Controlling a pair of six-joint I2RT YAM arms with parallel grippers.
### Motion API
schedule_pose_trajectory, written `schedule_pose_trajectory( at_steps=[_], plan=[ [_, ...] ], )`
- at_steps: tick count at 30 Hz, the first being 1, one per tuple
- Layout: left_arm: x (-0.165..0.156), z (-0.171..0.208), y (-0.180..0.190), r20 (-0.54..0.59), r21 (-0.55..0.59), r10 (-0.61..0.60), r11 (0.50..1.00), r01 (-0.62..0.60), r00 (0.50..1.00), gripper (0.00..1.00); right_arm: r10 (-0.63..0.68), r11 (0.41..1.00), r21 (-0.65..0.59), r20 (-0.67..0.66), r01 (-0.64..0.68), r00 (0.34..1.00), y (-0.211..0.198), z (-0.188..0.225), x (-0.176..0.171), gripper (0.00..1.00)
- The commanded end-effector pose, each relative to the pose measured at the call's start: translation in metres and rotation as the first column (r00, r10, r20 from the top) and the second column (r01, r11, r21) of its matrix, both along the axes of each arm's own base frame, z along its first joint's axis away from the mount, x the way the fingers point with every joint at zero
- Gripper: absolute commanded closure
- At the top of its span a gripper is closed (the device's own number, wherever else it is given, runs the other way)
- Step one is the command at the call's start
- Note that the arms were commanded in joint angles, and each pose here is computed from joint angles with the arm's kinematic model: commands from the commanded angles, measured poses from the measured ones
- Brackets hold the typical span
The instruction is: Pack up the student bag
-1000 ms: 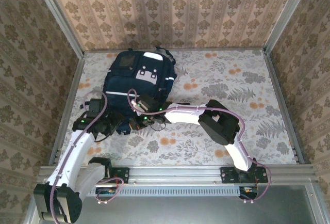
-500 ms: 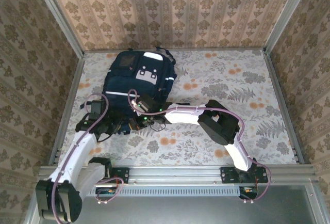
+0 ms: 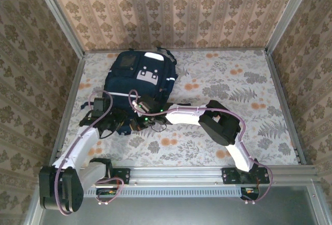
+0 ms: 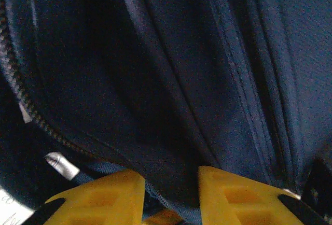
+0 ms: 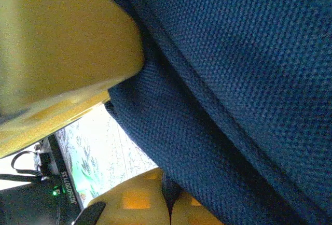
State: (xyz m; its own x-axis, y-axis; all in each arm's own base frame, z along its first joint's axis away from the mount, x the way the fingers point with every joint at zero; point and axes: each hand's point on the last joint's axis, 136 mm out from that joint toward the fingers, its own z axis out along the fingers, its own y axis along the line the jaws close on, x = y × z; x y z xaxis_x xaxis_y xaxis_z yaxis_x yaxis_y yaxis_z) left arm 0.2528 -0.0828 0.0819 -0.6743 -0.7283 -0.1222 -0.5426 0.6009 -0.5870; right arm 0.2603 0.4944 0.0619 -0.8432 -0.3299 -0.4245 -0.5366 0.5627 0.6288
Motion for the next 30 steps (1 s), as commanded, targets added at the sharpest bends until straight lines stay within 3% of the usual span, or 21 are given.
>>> schedule_pose_trajectory(
  at_steps=[1, 5, 30],
  plan=[
    [0.003, -0.006, 0.001, 0.016, 0.019, -0.028, 0.999, 0.028, 0.999, 0.83, -0.017, 0.998, -0.056, 0.018, 0.018, 1.0, -0.005, -0.013, 0.006, 1.0],
    [-0.002, -0.011, 0.008, -0.006, 0.047, -0.022, 0.999, 0.022, 1.0, 1.0, -0.006, 0.993, -0.119, 0.039, 0.01, 0.999, -0.019, -0.018, 0.004, 1.0],
    [-0.01, -0.001, 0.028, -0.009, 0.103, -0.019, 0.994, 0.02, 1.0, 1.0, -0.025, 0.975, -0.219, 0.051, 0.036, 0.998, -0.084, -0.029, 0.009, 1.0]
  ],
)
